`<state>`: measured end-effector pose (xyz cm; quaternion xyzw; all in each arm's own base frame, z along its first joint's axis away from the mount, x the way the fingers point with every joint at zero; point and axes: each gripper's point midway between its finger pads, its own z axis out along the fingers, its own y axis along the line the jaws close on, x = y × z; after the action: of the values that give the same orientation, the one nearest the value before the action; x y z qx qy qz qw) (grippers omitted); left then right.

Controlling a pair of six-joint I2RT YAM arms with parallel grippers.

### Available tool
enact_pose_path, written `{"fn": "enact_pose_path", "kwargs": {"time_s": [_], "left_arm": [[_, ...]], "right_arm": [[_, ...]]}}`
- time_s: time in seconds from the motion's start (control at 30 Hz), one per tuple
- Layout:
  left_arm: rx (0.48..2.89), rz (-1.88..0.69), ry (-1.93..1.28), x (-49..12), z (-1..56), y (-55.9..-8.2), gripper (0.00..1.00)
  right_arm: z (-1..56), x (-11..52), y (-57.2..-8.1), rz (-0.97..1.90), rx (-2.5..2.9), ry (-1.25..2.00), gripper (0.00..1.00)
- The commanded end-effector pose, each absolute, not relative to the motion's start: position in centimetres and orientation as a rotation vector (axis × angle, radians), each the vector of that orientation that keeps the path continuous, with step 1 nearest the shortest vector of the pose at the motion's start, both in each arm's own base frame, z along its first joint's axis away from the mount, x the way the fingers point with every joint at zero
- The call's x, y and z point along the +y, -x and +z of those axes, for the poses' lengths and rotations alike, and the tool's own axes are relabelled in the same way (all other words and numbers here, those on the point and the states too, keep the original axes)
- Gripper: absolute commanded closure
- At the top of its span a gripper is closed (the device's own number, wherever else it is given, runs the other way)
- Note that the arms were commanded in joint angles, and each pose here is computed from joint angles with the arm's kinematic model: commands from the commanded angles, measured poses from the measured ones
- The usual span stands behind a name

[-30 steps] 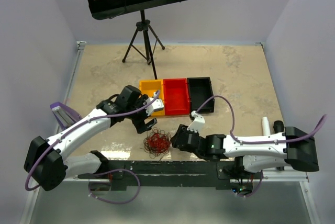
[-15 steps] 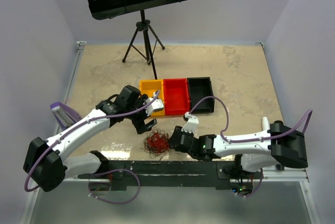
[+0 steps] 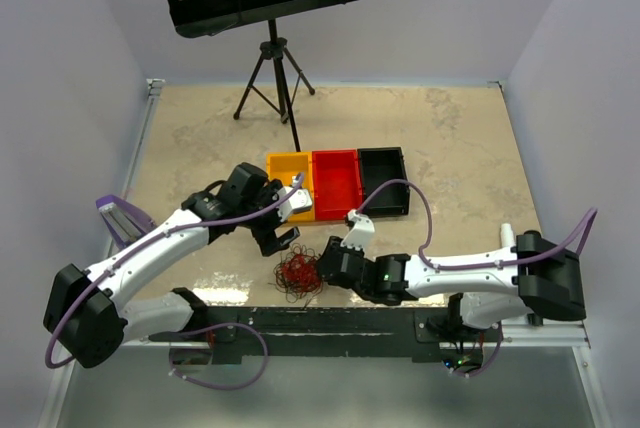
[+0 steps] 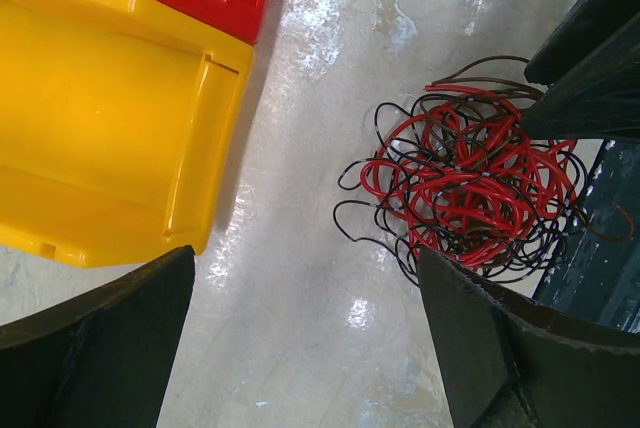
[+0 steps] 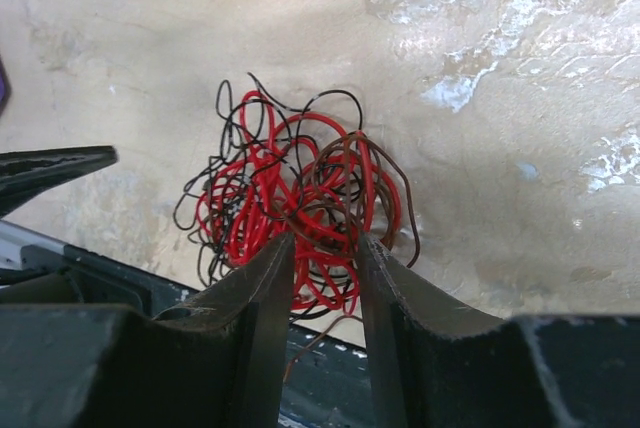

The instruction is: Untangle the cables

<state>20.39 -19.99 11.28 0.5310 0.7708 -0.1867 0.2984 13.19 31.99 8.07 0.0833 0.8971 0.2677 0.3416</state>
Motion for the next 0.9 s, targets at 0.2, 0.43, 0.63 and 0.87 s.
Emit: {"fn": "enact_pose_path", "kwargs": {"time_s": [0.2,0.43,0.63,0.87], "left_arm": [[1.962,-0.490,-1.410,-20.6,13.1,-20.9,0.00],[1.950,-0.569,-1.434,-21.7,13.3,-20.0,0.00],[1.926,-0.668,-1.508,-23.7,12.6,-18.2,0.00],[1.941,-0.723,-1.609,-25.6,10.5,-16.3,0.00]], "right_arm": [[8.1,31.6,-14.5,0.645,2.293,-0.247,0.67],[7.7,31.2,-16.0,0.623,2.273,-0.255,0.80],[7.4,31.8,-16.1,0.630,2.280,-0.249,0.89],[7.1,31.5,-15.8,0.644,2.290,-0.253,1.00]]}}
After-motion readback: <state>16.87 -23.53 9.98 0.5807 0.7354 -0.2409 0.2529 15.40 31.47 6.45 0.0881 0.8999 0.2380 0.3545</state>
